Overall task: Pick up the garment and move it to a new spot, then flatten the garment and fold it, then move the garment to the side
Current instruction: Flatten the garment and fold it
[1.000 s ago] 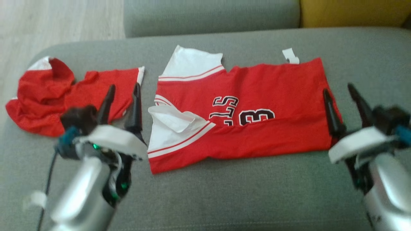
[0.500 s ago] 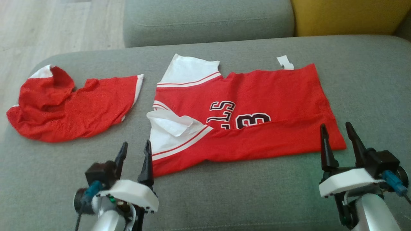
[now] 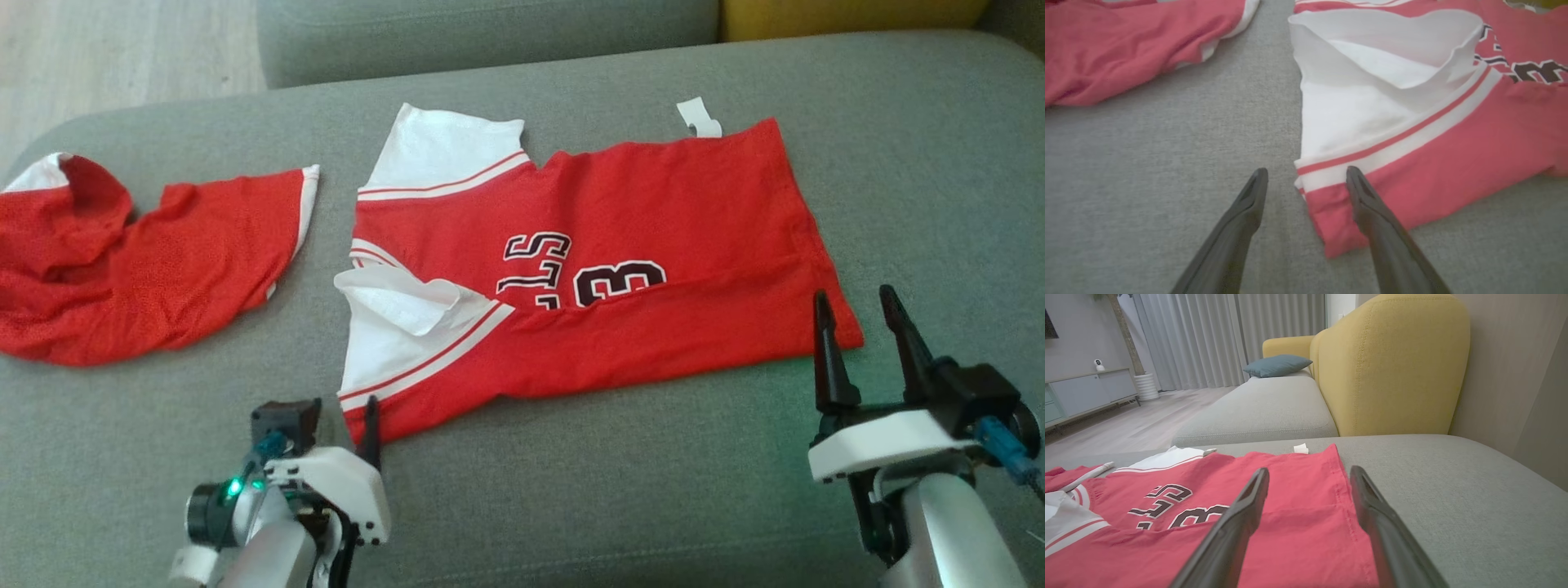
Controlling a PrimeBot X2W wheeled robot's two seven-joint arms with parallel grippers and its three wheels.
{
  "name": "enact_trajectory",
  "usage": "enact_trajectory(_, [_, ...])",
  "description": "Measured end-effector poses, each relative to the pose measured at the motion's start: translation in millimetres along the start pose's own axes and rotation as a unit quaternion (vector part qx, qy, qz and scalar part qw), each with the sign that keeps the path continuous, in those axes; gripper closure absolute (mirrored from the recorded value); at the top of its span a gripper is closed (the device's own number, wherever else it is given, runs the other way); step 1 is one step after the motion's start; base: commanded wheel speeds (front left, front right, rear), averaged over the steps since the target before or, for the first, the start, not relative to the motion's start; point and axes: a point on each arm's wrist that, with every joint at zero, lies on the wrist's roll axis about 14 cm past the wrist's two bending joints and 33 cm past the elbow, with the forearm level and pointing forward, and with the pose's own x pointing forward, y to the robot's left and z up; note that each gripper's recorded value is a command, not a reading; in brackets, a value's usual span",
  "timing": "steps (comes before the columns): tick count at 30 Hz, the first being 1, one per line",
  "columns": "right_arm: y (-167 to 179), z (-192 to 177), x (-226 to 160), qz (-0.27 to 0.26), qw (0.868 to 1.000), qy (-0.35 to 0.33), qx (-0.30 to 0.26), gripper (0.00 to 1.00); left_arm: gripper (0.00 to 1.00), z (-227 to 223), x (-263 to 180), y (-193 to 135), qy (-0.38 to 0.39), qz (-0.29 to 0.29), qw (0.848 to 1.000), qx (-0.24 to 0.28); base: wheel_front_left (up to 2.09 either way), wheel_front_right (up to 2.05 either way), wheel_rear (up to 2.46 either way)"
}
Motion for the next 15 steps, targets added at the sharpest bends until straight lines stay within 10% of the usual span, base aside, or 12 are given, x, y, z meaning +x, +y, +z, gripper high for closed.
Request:
enact_trajectory(11, [-6.6, -1.7, 8.6, -0.008, 1.000, 0.005, -0.004, 0.00, 0.00, -16.6, 15.1, -17.0, 0.053, -0.043, 0.998, 0.014, 0.00, 0.00, 0.00])
enact_trajectory(12, [-7.0, -0.7, 10.8, -0.008, 1.000, 0.005, -0.007, 0.00, 0.60, -16.4, 16.9, -17.8, 0.057, -0.047, 0.997, 0.016, 0.00, 0.00, 0.00])
enact_trajectory(13, [-8.1, -0.6, 12.6, -0.009, 1.000, 0.007, -0.010, 0.00, 1.00, -16.1, 18.4, -18.4, 0.061, -0.050, 0.997, 0.017, 0.00, 0.00, 0.00])
enact_trajectory(15, [-13.1, -8.2, 15.6, -0.016, 0.999, 0.029, -0.017, 0.00, 1.00, -13.1, 20.8, -23.2, 0.061, -0.063, 0.996, 0.027, 0.00, 0.00, 0.00])
